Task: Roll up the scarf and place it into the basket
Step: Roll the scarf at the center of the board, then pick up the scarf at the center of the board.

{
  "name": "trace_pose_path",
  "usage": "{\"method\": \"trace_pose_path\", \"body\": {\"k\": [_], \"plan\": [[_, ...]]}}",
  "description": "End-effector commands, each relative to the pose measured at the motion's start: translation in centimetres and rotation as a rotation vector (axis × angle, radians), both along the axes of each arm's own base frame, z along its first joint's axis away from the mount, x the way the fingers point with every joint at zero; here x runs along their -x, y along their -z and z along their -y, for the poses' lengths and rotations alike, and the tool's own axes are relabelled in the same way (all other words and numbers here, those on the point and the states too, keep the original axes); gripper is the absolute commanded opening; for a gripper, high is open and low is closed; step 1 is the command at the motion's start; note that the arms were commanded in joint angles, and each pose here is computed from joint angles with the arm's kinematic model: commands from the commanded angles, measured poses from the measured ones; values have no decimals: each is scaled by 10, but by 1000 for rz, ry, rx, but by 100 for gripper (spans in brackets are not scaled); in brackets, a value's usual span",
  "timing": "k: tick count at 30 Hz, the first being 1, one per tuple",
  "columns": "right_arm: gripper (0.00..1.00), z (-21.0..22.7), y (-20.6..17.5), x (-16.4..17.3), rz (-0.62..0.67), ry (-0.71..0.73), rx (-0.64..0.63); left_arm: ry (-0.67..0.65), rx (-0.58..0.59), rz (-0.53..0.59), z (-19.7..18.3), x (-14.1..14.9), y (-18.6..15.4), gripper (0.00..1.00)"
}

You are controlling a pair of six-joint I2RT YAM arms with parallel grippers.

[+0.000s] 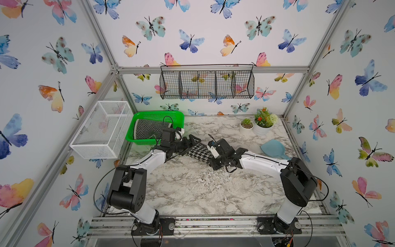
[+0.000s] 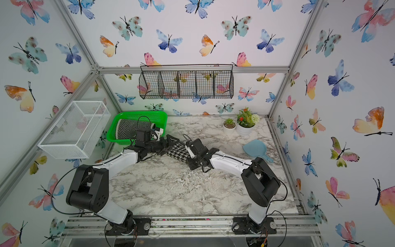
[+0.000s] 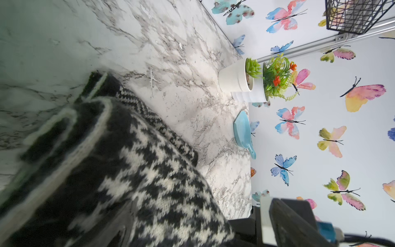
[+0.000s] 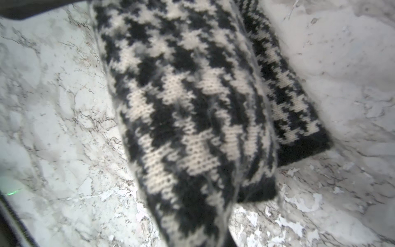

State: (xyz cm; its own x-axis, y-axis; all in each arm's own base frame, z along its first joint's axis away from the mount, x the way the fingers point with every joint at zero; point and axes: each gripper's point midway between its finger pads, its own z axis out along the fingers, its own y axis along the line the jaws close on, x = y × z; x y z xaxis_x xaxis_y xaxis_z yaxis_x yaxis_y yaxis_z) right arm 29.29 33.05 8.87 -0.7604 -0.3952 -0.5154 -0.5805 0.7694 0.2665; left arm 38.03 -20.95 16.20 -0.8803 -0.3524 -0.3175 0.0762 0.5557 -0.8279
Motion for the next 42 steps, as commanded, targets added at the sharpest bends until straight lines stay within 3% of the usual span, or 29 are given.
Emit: {"method": "trace_pose_path", "body": {"k": [1,5,8,17,24,36,42], "plan": [[4,-15,-30,0,-95,-49,-232,-66,-109,46,-21,10,-6,98],[5,-9,-32,-15,-187,-67,-316,-101,-180,79,-33,17,-8,98],[6,-7,-35,-27,-303,-85,-450,-91,-189,88,-30,24,-1,98],[6,14,-3,-56,-495,10,-592,-9,-204,70,9,25,38,98],[8,35,21,-62,-552,89,-581,15,-158,56,35,4,64,98],[9,53,50,-61,-616,147,-577,11,-35,159,59,-19,57,98],[9,54,53,-65,-626,154,-582,59,-22,138,75,-24,73,98]]}}
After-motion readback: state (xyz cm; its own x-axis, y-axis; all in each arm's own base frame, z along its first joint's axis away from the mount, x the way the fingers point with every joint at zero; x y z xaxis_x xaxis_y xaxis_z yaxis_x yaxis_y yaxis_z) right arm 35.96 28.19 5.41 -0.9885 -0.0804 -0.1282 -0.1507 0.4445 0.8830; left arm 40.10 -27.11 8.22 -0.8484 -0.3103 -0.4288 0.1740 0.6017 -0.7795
